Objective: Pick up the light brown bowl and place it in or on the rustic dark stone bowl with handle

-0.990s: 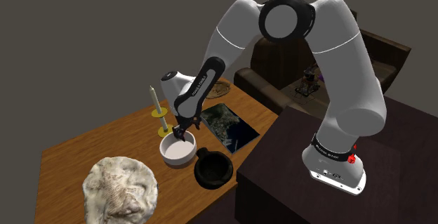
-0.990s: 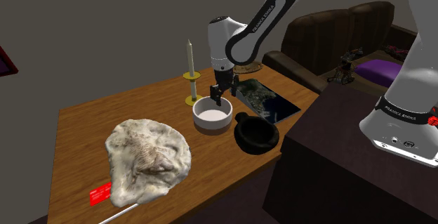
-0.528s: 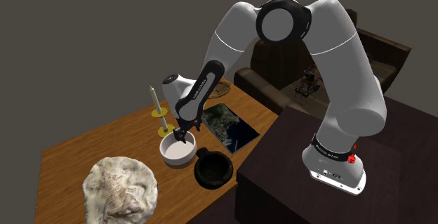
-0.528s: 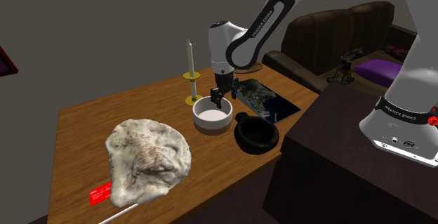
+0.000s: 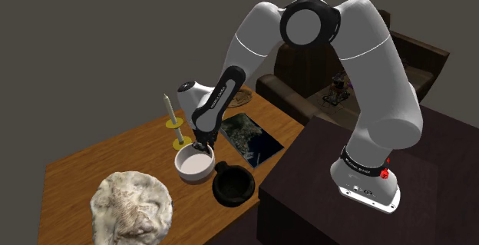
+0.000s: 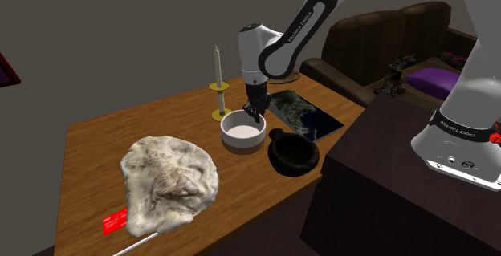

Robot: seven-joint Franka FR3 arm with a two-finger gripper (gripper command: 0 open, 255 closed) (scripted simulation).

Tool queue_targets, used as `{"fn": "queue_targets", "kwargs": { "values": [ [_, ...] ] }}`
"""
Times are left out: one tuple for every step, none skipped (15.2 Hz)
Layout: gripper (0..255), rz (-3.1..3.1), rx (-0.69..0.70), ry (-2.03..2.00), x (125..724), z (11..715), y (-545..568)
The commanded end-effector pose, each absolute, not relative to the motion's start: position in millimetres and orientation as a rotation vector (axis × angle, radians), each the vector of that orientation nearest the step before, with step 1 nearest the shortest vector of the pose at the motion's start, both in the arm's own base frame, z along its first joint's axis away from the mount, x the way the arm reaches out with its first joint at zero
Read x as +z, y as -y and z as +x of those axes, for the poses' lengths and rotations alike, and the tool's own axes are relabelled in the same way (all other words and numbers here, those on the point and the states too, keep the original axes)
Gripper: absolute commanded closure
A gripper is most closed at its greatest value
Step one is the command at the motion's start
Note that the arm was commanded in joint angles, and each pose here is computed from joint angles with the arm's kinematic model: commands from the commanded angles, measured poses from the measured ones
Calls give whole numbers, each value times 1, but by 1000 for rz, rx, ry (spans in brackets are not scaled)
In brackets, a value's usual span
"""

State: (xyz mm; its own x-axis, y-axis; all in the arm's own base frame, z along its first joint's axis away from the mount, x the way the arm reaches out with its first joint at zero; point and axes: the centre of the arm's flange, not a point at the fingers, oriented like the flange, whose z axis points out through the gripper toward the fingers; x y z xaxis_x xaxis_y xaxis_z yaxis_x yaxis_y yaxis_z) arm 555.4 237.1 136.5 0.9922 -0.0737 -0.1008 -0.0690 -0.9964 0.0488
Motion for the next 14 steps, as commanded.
{"fn": "queue_targets", "kwargs": {
  "values": [
    [255, 3090, -160, 110, 136, 555, -237],
    [255, 3090, -160, 110, 136, 555, -237],
    [255, 3090, -160, 110, 136, 555, -237],
    [255, 3090, -160, 110, 136, 555, -237],
    [255, 3090, -160, 110, 141, 555, -237],
    [255, 3090, -160, 110, 147, 555, -237],
    [255, 3090, -160, 110, 152, 555, -237],
    [255, 3090, -160, 110, 157, 555, -237],
    [255, 3090, -160, 110, 163, 555, -237],
    [255, 3090, -160, 110, 168, 555, -237],
    [255, 3090, -160, 110, 173, 555, -237],
    [255, 3090, -160, 110, 178, 555, -237],
    [255, 3090, -160, 110, 184, 555, -237],
    [255, 3090, -160, 110, 189, 555, -237]
  ]
}}
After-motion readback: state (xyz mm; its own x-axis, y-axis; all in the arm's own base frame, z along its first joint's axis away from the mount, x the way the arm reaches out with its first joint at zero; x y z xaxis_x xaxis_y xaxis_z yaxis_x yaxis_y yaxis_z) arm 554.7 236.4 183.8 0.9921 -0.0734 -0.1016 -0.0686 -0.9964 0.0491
